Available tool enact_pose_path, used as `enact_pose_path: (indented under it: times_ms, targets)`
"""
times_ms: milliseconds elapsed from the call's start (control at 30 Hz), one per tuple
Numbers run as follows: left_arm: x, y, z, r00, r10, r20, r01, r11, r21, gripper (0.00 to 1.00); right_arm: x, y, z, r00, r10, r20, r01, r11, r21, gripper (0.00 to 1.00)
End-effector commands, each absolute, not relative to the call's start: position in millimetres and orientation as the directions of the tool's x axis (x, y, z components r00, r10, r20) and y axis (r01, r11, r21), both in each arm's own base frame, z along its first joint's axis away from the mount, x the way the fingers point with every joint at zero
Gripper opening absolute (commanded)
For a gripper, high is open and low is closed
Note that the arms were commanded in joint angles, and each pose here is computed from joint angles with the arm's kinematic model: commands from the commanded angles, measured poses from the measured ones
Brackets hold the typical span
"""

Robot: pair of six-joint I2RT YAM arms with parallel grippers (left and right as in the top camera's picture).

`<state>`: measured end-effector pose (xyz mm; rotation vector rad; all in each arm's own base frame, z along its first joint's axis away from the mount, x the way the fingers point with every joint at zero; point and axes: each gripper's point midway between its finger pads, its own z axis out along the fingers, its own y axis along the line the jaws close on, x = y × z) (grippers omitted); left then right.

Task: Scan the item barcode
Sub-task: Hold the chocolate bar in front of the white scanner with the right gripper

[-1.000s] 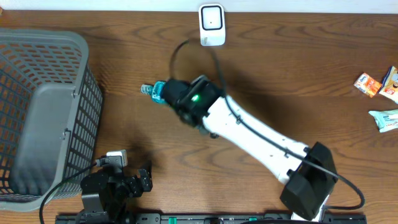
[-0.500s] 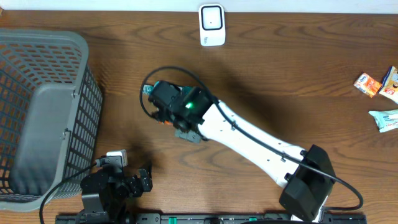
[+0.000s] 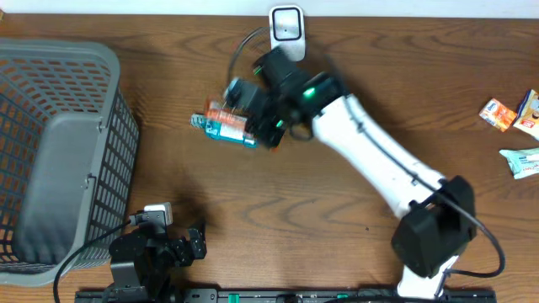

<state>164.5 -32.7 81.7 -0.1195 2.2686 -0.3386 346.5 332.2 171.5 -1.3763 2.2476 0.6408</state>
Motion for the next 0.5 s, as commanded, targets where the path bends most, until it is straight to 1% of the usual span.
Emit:
enact_pose_path:
  times_ms: [0,100,167,233,300,467]
  targets:
    - [163.3,-32.8,81.4,-0.661,-0.188,-0.727,0.029,0.961,-0.275,0.98,370.7,323.7,200.0,-0.491,-0.525,-0.695,-0.870,0.327,0.368,0.01]
    - [163.4,-32.8,81.4,-0.661,-0.188,-0.727,0.029,0.961,-0.275,0.98,401.9,313.9,205.5,-0.555,-0.399,-0.730,-0.831,0.318,0.457,0.01]
    - [163.4,-32.8,81.4,-0.661,-0.188,-0.727,0.029,0.961,-0.275,0.98,425.6,307.9,204.1,-0.619,-0.309,-0.722,-0.781,0.334,0.527,0.01]
    - [163.4,-32.8,81.4,-0.661,-0.188,-0.727,0.029,0.961,-0.275,0.98,448.3,305.0,202.7,-0.670,-0.219,-0.709,-0.735,0.324,0.595,0.01]
    - [163.3,-32.8,81.4,-0.661,-0.188,-0.727,0.029,0.961,-0.275,0.98,470.2,306.7,203.2,-0.692,-0.132,-0.710,-0.715,0.263,0.648,0.01]
    - [163.4,-32.8,81.4,-0.661,-0.188,-0.727,0.029,0.961,-0.275,0.98,514.3,305.8,198.3,-0.719,0.027,-0.695,-0.675,0.212,0.707,0.01]
